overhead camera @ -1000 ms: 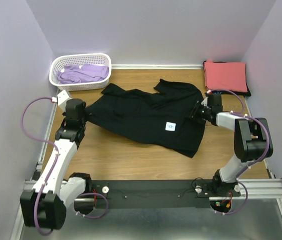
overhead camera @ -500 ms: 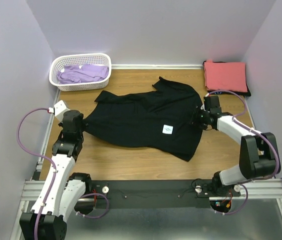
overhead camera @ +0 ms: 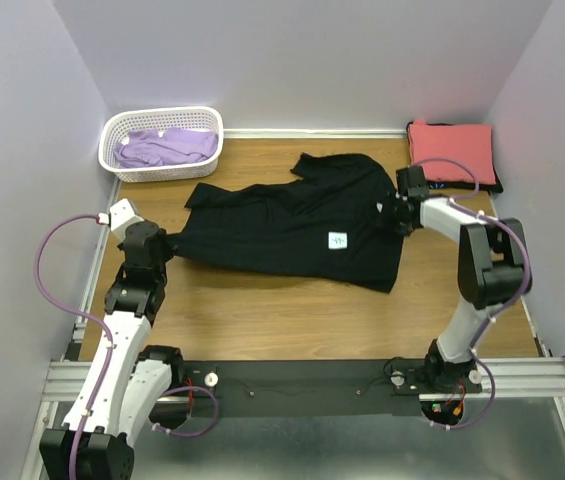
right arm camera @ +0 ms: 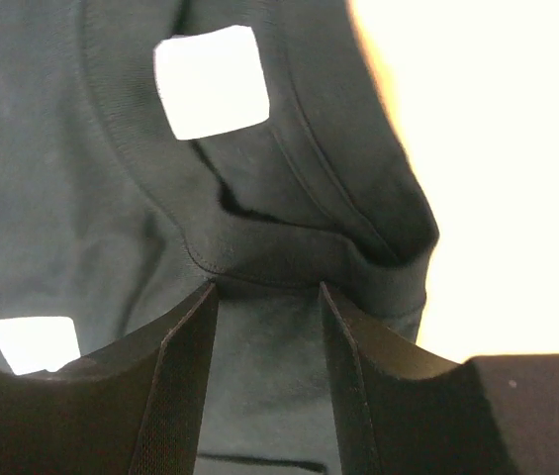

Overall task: Fold and stack the t-shirts
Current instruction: Flatten the tshirt out

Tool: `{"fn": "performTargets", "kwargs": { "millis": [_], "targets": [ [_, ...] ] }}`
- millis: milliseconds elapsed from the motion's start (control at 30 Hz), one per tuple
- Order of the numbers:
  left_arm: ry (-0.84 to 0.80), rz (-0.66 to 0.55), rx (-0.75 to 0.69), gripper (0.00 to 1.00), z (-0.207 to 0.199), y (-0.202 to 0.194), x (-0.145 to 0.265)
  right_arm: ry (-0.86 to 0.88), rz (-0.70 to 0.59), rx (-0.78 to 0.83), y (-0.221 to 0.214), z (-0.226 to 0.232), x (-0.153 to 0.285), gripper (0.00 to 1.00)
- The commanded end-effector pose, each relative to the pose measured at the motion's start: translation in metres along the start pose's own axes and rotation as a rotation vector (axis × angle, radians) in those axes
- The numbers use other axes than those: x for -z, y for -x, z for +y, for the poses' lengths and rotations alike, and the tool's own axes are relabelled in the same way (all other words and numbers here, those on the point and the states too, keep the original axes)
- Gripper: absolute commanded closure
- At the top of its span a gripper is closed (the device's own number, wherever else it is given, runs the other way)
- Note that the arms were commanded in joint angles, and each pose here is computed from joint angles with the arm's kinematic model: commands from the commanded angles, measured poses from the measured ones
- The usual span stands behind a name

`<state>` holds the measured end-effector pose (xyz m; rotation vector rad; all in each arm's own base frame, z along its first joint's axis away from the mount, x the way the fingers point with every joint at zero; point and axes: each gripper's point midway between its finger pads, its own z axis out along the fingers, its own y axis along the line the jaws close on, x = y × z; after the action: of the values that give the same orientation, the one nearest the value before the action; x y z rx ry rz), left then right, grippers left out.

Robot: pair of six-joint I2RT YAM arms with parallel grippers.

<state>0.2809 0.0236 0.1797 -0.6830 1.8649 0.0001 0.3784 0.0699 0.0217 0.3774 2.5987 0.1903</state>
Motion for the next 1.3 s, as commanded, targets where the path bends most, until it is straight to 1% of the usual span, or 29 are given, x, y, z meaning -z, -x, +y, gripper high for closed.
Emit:
{"fn": "performTargets", "kwargs": {
  "millis": [0, 33, 67, 100, 167, 267, 300, 400, 433, 567, 667, 833, 967, 1167, 1267],
  "targets": [
    [-0.053, -0.023, 0.002, 1.0, -0.008, 0.005, 0.0, -0.186, -0.015, 0.05, 0.026, -0.032, -0.03, 0.46],
    [-0.063, -0.021, 0.002, 1.0, -0.01, 0.005, -0.001, -0.179, -0.034, 0.051, 0.037, -0.028, -0.029, 0.46],
    [-0.073, -0.018, 0.0, 1.0, -0.012, 0.004, -0.001, -0.135, -0.05, 0.043, 0.049, -0.016, -0.021, 0.45],
    [-0.077, -0.013, -0.005, 1.0, -0.013, 0.002, -0.002, -0.105, -0.056, 0.038, 0.052, -0.009, -0.014, 0.45],
    [-0.09, 0.005, -0.012, 1.0, -0.015, -0.002, -0.003, -0.051, -0.062, 0.026, 0.05, 0.002, -0.001, 0.41],
    [-0.119, 0.015, -0.017, 1.0, -0.021, -0.003, -0.003, -0.019, -0.056, 0.019, 0.026, 0.002, 0.027, 0.38],
    [-0.128, 0.018, -0.018, 1.0, -0.022, -0.004, -0.004, -0.013, -0.049, 0.007, 0.011, -0.003, 0.039, 0.38],
    [-0.136, 0.021, -0.021, 1.0, -0.024, -0.004, -0.004, 0.01, -0.038, -0.014, -0.015, -0.009, 0.057, 0.37],
    [-0.14, 0.023, -0.022, 1.0, -0.025, -0.005, -0.004, 0.059, -0.024, -0.013, -0.03, -0.006, 0.066, 0.37],
    [-0.148, 0.029, -0.025, 1.0, -0.026, -0.007, -0.004, 0.157, 0.015, -0.004, -0.053, 0.003, 0.079, 0.37],
    [-0.15, 0.03, -0.025, 1.0, -0.026, -0.007, -0.004, 0.207, 0.068, 0.013, -0.064, 0.01, 0.076, 0.37],
    [-0.142, 0.031, -0.026, 1.0, -0.025, -0.007, -0.004, 0.213, 0.119, 0.008, -0.072, 0.011, 0.065, 0.37],
    [-0.139, 0.031, -0.026, 1.0, -0.024, -0.007, -0.005, 0.284, 0.169, 0.043, -0.083, 0.02, 0.064, 0.37],
    [-0.147, 0.035, -0.029, 1.0, -0.026, -0.008, -0.005, 0.367, 0.2, 0.078, -0.093, 0.029, 0.064, 0.38],
    [-0.148, 0.036, -0.029, 1.0, -0.026, -0.008, -0.005, 0.452, 0.199, 0.103, -0.093, 0.041, 0.07, 0.39]
  ]
}}
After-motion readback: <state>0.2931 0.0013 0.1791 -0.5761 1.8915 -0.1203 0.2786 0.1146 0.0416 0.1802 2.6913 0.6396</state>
